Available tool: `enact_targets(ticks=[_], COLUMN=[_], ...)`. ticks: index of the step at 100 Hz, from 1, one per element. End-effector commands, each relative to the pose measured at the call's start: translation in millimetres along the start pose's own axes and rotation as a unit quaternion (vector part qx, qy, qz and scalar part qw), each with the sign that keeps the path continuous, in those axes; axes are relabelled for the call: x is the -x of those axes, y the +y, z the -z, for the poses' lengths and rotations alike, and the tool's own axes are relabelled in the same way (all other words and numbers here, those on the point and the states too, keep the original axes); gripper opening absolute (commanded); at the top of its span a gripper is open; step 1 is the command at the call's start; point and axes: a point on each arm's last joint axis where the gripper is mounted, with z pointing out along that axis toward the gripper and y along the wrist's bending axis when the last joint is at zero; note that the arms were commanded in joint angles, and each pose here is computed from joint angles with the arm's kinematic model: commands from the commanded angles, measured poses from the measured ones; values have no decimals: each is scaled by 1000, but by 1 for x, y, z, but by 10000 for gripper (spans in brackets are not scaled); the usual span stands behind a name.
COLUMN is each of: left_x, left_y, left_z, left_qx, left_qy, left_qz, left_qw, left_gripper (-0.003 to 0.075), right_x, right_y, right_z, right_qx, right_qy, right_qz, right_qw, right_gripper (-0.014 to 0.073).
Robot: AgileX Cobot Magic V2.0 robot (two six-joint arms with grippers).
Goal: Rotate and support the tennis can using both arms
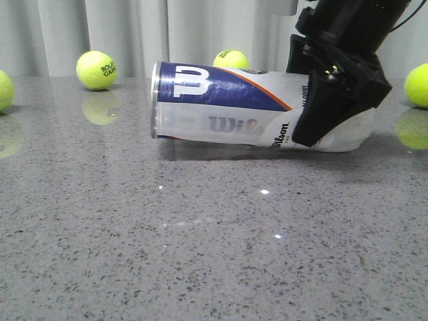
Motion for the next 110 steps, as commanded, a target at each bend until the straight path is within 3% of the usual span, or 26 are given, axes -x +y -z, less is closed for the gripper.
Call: enact_targets(ticks=[1,42,68,78,97,99,110], left_x=[-6,-6,-6,-6,-6,-6,-6], left_y=[0,0,0,0,0,0,0], left_z=[0,0,0,0,0,0,0], left_qx=[2,2,2,2,2,2,2], left_qy=[-32,-32,-32,-32,-32,-32,-32], left_qz=[5,5,5,5,5,5,5], left_qw=[999,999,999,999,999,999,999], left_gripper=[-18,-19,-18,-18,-19,-18,-18], right_x=[9,11,23,26,28,28,28], right_y=[-8,-8,-5,-2,5,7,13], right_z=[19,25,67,82,100,102,110], right_qx=[-43,-45,-77,-93,-97,-94,-78], right_qy=[-22,-25,-47,-56,-72,-73,-78], right_qz=[9,12,28,18,-57,-67,-138], right_qw=[999,999,996,994,991,991,984], right_gripper=[654,643,628,491,-51,-81,-60])
